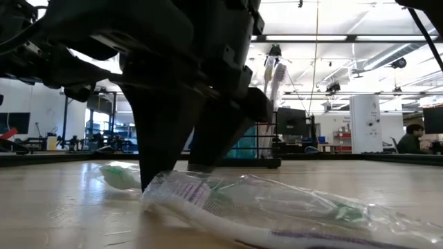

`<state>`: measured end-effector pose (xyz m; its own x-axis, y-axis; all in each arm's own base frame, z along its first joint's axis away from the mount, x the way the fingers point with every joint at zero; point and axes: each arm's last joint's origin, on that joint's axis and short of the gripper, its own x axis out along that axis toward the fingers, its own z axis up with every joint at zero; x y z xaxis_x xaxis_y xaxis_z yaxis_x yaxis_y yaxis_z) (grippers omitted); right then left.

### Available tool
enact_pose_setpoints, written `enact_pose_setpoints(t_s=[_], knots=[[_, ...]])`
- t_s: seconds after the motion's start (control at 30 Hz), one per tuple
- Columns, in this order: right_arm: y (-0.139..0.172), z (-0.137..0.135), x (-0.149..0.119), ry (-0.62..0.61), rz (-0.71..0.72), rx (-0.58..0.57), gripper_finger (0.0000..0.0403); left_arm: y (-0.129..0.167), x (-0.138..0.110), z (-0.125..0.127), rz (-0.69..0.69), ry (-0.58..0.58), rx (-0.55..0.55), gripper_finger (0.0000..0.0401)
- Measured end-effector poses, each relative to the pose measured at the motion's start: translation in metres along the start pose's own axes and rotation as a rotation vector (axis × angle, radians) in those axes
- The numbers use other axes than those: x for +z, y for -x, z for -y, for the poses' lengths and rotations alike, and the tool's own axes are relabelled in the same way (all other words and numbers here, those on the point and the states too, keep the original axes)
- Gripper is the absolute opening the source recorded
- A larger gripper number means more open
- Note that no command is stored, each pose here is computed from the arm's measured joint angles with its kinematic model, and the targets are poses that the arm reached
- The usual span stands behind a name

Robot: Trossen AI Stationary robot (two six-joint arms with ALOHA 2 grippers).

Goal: Pick & Place toothbrushing station
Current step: Put the green toothbrush into the wire organizer

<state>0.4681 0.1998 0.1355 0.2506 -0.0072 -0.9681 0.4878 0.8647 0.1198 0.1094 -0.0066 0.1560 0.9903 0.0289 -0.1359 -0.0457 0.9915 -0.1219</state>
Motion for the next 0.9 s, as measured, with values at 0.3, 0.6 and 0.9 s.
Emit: enact_pose_setpoints(t_s=[0.3,0.6,0.9], knots=[[-0.002,0.003,0.0,0.042,0.04,-0.051,0.015,0.0,-0.001,0.0,-0.007,0.01,0.002,0.0005],[0.001,0.0,0.003,0.2,0.081,-0.061,0.0025,0.0,-0.001,0.0,-0.007,0.0,0.005,0.0005],[0.047,-0.004,0.012,0.284,0.276,-0.118,0.0015,0.0,-0.001,-0.001,-0.008,-0.004,0.015,0.0005]])
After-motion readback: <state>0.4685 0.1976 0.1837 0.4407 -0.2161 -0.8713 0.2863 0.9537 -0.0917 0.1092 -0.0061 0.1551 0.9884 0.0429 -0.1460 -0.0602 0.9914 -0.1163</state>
